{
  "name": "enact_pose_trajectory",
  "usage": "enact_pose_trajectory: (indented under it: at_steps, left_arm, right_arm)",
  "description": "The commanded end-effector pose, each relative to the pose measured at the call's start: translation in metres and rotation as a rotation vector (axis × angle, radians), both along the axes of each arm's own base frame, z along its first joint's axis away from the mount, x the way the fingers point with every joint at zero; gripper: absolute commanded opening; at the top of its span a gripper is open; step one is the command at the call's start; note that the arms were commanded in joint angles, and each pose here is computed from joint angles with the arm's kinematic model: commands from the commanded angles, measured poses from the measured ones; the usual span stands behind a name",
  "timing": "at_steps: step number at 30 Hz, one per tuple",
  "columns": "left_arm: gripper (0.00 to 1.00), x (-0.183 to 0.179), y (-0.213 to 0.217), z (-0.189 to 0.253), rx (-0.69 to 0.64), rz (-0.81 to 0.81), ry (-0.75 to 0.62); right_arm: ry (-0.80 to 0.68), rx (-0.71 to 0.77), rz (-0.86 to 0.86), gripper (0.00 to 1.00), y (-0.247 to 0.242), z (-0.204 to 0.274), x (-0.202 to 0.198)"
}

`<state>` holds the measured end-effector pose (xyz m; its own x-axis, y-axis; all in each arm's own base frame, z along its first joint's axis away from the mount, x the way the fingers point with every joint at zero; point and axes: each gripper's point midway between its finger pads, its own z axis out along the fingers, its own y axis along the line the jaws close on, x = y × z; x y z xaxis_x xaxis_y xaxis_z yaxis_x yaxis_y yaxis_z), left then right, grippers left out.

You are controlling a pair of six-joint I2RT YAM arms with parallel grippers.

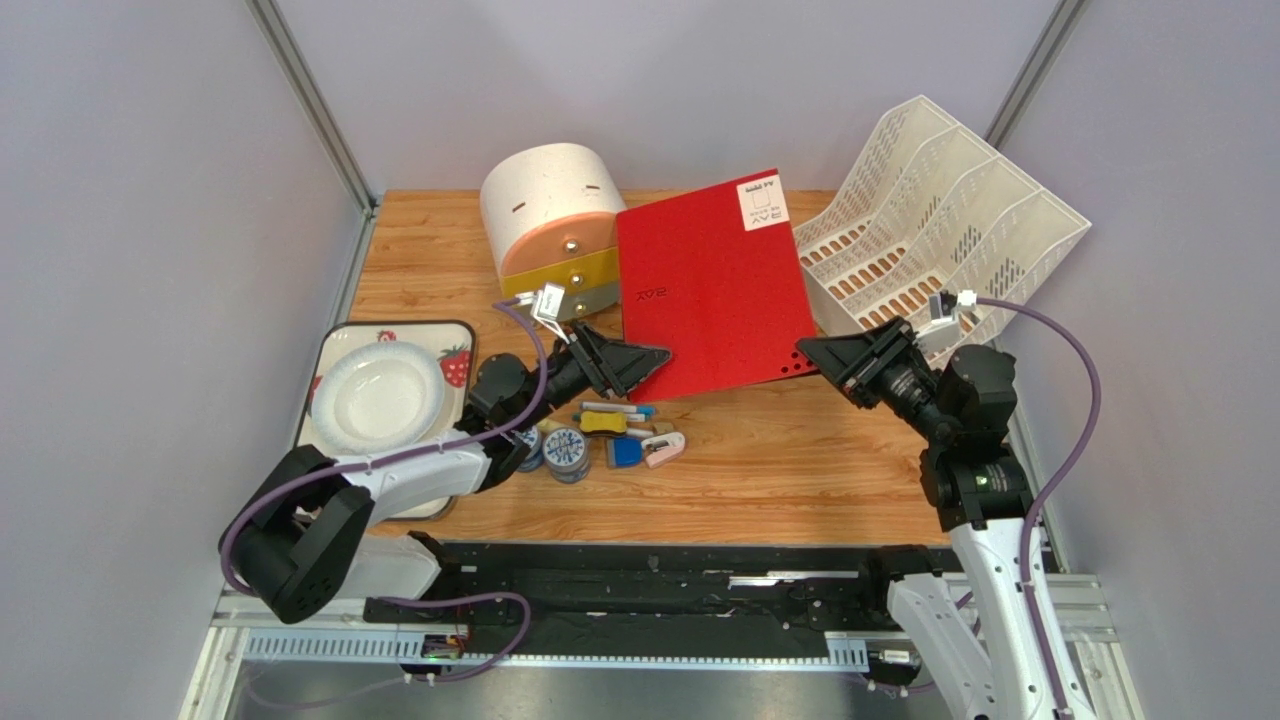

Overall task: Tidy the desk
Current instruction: Pick up the folder from the center of the board.

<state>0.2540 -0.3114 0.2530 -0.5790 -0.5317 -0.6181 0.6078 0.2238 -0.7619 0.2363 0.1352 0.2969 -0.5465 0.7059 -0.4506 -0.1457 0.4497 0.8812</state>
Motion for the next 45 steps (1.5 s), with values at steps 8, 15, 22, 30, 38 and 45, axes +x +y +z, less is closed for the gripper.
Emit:
enact_pose_trajectory:
  at_steps: [8, 15, 22, 30, 38, 45]
  left_arm:
    - [0.16, -0.01, 0.003, 0.036, 0.018, 0.002, -0.131]
    - [0.0, -0.015, 0.002, 0.027, 0.072, -0.025, -0.137]
    - [0.0, -0.023, 0.007, 0.028, 0.12, -0.03, -0.157]
    - [0.0, -0.039, 0.016, 0.027, 0.235, -0.067, -0.223]
    - [0.0, -0.06, 0.014, 0.033, 0.264, -0.175, -0.305]
    - [0.0, -0.079, 0.018, 0.041, 0.29, -0.237, -0.372]
  right_arm:
    - [-0.094, -0.127, 0.191, 0.0, 0.017, 0.007, -0.014]
    - [-0.13, -0.199, 0.184, 0.33, 0.012, 0.0, -0.014]
    - [-0.108, -0.266, 0.114, 0.64, 0.0, -0.013, -0.007]
    - [-0.244, -0.355, 0.051, 0.76, -0.012, 0.009, -0.01]
    - [-0.222, -0.412, 0.02, 0.77, -0.019, 0.004, 0.007]
    - [-0.173, -0.473, -0.05, 0.91, -0.039, -0.005, 0.018]
